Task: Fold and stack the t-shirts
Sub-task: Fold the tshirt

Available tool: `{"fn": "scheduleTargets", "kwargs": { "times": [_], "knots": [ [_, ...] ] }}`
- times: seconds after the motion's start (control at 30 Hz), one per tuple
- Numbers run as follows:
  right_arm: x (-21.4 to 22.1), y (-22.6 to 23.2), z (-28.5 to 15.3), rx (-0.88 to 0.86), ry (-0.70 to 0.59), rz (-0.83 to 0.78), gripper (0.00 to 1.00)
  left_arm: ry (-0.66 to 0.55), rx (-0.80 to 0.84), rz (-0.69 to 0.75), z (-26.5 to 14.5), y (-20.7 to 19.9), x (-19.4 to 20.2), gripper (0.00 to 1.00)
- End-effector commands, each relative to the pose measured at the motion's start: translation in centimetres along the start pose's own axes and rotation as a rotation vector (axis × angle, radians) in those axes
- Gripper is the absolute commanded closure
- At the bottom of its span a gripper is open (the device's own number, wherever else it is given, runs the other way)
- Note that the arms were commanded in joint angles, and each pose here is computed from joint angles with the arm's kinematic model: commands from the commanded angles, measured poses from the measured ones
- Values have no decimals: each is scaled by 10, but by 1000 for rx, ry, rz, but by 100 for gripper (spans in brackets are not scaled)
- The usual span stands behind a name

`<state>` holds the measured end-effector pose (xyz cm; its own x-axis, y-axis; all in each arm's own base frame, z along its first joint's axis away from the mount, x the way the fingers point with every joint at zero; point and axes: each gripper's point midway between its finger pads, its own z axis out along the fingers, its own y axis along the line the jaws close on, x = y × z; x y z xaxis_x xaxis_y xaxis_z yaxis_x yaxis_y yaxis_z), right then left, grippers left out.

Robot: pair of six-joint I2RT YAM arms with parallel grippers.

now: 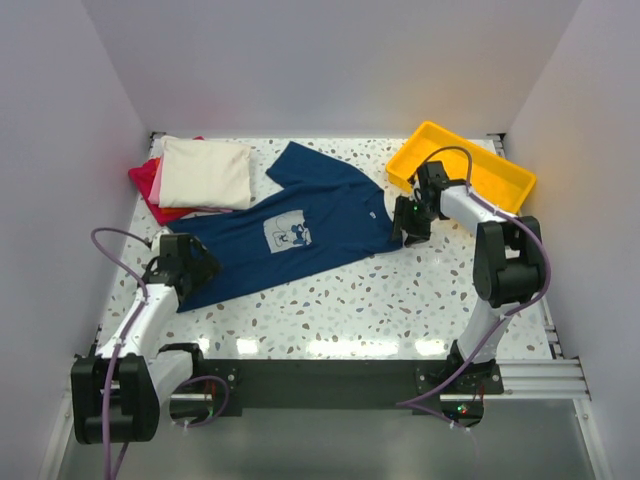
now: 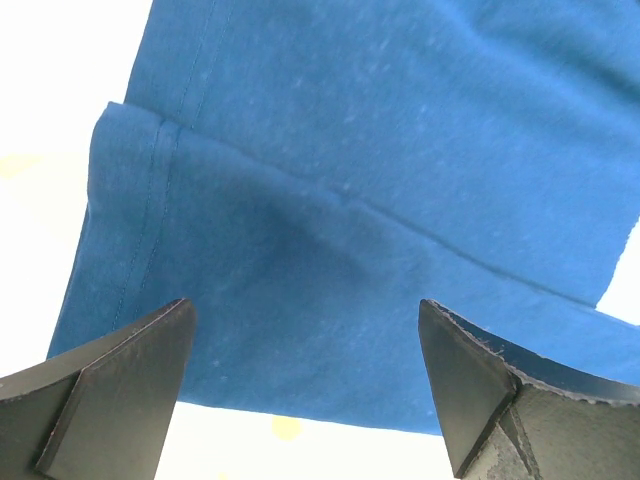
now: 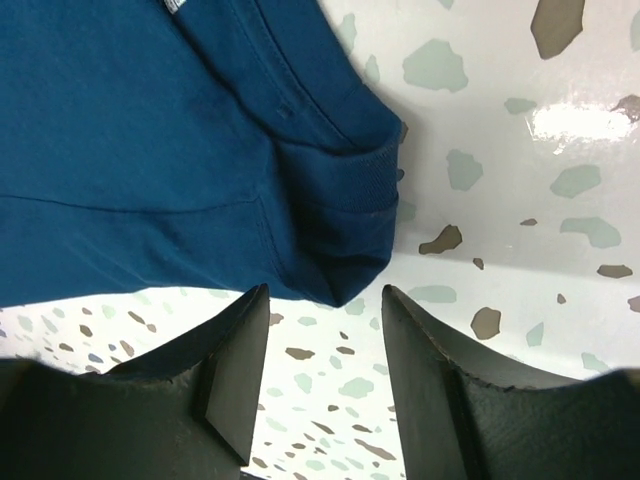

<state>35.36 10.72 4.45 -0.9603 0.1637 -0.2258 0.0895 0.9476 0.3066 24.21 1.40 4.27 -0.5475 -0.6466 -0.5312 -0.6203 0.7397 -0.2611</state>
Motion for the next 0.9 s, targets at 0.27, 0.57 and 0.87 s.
{"fn": "scheduleTargets", "kwargs": {
  "times": [0.27,0.57,0.87],
  "knots": [
    [-8,4,18,-41,-12,-11,57,57,-5,-30,14,13,33,2],
    [-5,2,28,-37,18,-13,77,63,-19,-24,15,18,37,2],
    [-16,-2,27,-15,20,-48,100,61,-21,-18,16,18,36,2]
  ]
}}
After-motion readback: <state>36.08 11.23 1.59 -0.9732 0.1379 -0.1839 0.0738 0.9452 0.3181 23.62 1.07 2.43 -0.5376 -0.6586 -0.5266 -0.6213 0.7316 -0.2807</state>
